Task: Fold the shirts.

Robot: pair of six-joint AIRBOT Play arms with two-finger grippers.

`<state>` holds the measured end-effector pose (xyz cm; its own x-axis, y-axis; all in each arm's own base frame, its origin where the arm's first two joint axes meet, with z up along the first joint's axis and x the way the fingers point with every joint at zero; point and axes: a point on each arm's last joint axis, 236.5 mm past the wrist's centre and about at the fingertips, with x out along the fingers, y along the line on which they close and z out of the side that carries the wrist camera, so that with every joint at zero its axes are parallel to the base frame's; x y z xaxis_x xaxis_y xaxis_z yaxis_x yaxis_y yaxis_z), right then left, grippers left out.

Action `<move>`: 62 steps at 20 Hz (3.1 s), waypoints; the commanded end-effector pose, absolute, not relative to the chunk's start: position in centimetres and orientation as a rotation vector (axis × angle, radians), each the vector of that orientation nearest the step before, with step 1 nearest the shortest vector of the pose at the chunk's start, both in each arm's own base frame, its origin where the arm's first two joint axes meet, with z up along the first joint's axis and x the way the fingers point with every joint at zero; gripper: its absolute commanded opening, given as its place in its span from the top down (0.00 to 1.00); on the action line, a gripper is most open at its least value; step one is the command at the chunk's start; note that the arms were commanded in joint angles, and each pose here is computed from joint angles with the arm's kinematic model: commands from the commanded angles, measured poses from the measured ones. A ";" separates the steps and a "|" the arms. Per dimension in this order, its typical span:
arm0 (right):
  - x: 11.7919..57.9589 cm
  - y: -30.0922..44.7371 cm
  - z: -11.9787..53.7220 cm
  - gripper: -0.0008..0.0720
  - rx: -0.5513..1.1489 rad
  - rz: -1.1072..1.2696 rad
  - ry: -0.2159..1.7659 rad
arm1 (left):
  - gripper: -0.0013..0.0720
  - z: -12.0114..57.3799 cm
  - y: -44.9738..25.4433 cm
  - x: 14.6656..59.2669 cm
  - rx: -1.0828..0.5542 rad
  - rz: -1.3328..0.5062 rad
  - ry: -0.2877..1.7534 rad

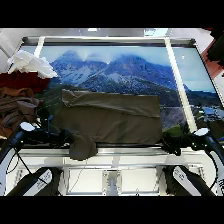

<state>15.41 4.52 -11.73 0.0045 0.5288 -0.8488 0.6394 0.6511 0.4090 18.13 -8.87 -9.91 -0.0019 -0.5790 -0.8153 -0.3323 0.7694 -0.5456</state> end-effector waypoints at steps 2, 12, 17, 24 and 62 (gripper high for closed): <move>17.9 3.6 -12.6 0.72 0.990 -0.157 1.523 | 0.97 -10.0 -8.7 18.4 -0.729 -0.233 1.592; 19.8 4.2 -11.0 0.94 0.975 -0.044 1.464 | 0.97 -8.9 -9.4 19.3 -0.738 -0.288 1.560; 24.1 3.5 -3.0 0.95 0.845 0.126 1.334 | 0.97 0.0 -9.3 24.2 -0.582 -0.467 1.361; 28.1 1.9 5.7 0.95 0.698 0.179 1.136 | 0.97 9.8 -8.8 30.2 -0.478 -0.452 1.031; 43.2 -4.2 -2.0 0.41 0.364 0.095 1.360 | 0.39 3.7 -16.8 49.3 -0.164 -0.516 1.062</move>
<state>44.69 -0.96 -1.19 0.2679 0.3671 -0.8908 0.1087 0.9072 0.4065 50.12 -13.15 2.74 0.4057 -0.4235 -0.8100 0.1666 0.9056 -0.3901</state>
